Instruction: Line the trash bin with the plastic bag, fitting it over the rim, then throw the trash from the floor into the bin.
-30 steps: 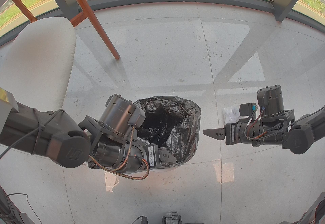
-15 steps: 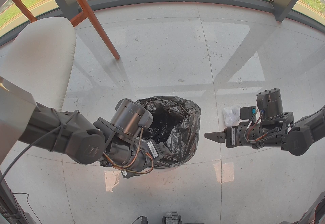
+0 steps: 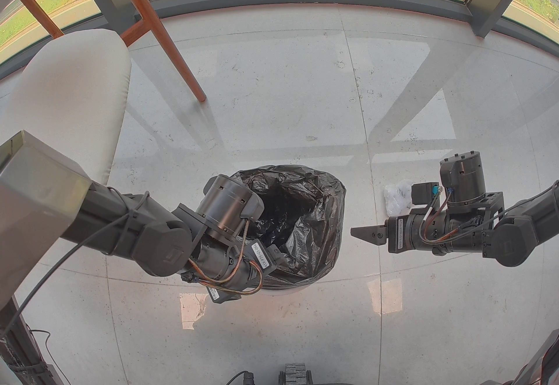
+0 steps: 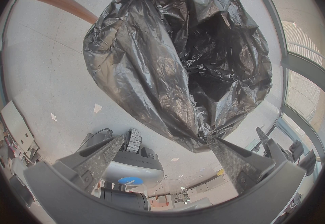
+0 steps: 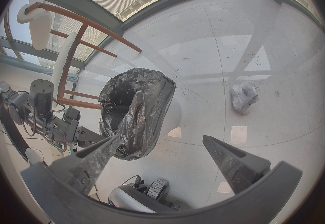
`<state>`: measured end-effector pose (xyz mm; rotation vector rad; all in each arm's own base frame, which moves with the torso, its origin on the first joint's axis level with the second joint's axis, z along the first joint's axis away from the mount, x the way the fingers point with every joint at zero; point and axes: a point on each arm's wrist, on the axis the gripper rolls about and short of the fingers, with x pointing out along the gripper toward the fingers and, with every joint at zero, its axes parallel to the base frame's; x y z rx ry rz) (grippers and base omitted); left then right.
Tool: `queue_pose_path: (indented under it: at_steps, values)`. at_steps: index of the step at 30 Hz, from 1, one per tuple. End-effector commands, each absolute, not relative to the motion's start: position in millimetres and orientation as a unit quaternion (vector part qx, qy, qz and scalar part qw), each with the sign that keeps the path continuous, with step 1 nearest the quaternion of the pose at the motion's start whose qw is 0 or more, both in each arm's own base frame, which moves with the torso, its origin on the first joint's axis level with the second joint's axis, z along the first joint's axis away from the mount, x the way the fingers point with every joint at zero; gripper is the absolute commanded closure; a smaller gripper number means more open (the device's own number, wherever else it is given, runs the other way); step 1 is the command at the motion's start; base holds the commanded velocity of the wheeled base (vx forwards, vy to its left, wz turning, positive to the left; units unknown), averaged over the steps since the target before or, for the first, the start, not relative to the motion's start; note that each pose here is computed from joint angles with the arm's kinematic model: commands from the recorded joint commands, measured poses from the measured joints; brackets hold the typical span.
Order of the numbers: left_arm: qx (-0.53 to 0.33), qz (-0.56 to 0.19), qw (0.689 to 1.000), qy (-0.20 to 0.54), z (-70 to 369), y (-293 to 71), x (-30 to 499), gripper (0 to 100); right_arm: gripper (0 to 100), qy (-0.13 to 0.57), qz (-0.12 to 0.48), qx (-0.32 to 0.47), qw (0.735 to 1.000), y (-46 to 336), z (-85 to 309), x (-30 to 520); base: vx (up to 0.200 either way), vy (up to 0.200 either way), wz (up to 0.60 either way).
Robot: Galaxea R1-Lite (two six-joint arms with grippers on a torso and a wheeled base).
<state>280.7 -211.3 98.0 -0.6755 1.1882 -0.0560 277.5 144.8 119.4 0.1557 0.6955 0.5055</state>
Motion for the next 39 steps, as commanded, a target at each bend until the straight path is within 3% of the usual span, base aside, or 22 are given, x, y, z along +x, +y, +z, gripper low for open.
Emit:
queue_pose_path:
  at_steps: [1, 7, 8, 39]
  values:
    - [-0.309, -0.02, 0.773, 0.553, 90.3, -213.7, 285.6, 0, 0, 0.337, 0.245, 0.076, 0.906, 144.7, 119.2, 278.0, 0.0, 0.0, 0.0]
    - [-0.302, -0.009, 0.776, 0.554, 78.8, -220.1, 293.9, 0, 0, 0.339, 0.244, 0.075, 0.905, 144.5, 118.0, 277.7, 0.0, 0.0, 0.0]
    - [-0.3, -0.005, 0.778, 0.553, 77.7, -220.4, 294.7, 100, 0, 0.338, 0.244, 0.075, 0.906, 144.4, 118.5, 277.5, 0.0, 0.0, 0.0]
    - [-0.272, 0.005, 0.77, 0.577, 67.9, -217.7, 270.1, 100, 0, 0.341, 0.242, 0.075, 0.905, 144.1, 116.7, 278.0, 0.0, 0.0, 0.0]
